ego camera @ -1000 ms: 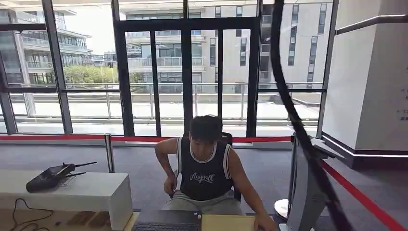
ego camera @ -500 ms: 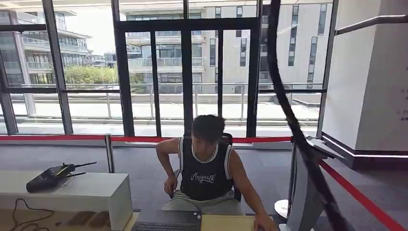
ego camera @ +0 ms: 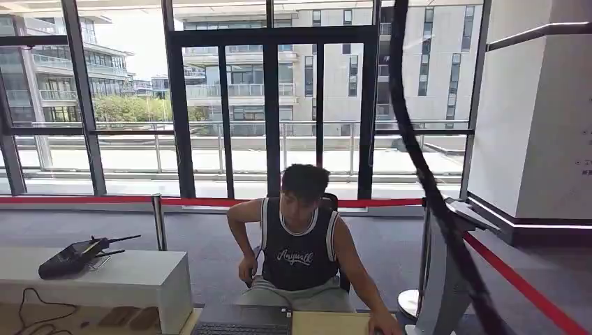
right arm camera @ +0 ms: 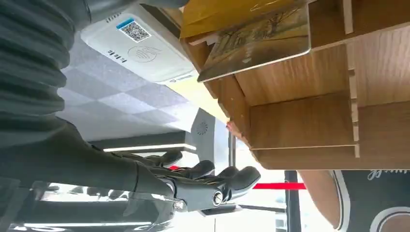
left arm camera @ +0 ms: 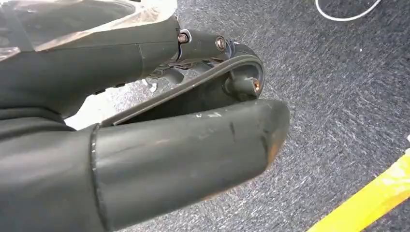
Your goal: Pass the card to the sensor for recognition and then transmit it.
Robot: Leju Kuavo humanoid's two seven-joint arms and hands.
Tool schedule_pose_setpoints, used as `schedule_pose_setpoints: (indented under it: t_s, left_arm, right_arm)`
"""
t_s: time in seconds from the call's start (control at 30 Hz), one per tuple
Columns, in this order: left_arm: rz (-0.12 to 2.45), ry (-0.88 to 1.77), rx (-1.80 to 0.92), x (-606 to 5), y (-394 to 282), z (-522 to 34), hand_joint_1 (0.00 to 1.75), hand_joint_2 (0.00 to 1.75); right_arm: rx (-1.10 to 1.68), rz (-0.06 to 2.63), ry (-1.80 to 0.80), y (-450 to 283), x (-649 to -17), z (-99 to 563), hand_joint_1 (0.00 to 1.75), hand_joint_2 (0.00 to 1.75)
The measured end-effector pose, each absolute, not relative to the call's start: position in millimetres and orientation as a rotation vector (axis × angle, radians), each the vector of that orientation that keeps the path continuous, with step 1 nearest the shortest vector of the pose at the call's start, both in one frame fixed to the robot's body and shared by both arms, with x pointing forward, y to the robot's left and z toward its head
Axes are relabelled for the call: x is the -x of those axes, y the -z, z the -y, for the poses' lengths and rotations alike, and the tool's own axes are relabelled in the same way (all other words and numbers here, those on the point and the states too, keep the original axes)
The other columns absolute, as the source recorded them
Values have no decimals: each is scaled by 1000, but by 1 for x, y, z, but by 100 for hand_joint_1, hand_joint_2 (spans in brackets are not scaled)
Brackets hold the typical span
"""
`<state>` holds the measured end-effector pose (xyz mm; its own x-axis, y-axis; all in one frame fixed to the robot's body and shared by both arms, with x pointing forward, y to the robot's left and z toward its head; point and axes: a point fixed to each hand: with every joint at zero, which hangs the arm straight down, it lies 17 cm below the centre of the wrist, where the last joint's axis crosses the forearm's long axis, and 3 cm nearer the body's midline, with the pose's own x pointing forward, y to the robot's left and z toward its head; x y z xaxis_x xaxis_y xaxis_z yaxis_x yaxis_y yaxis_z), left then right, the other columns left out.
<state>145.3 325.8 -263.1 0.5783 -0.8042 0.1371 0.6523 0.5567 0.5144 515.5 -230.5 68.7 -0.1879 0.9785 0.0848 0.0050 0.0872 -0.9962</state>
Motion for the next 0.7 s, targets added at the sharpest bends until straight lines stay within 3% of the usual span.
schedule_pose_setpoints:
  t_s: [0.63, 0.67, 0.7]
  left_arm:
    - [379, 895, -433, -144, 264, -321, 0, 0]
    - [379, 896, -432, -144, 264, -320, 0, 0]
    - [380, 897, -431, -144, 264, -319, 0, 0]
  right_arm:
    - [1015, 1457, -1284, -77, -517, 198, 0, 175]
    - [1014, 1456, -1283, -77, -518, 197, 9, 175]
    - [1013, 1455, -1282, -77, -518, 197, 30, 175]
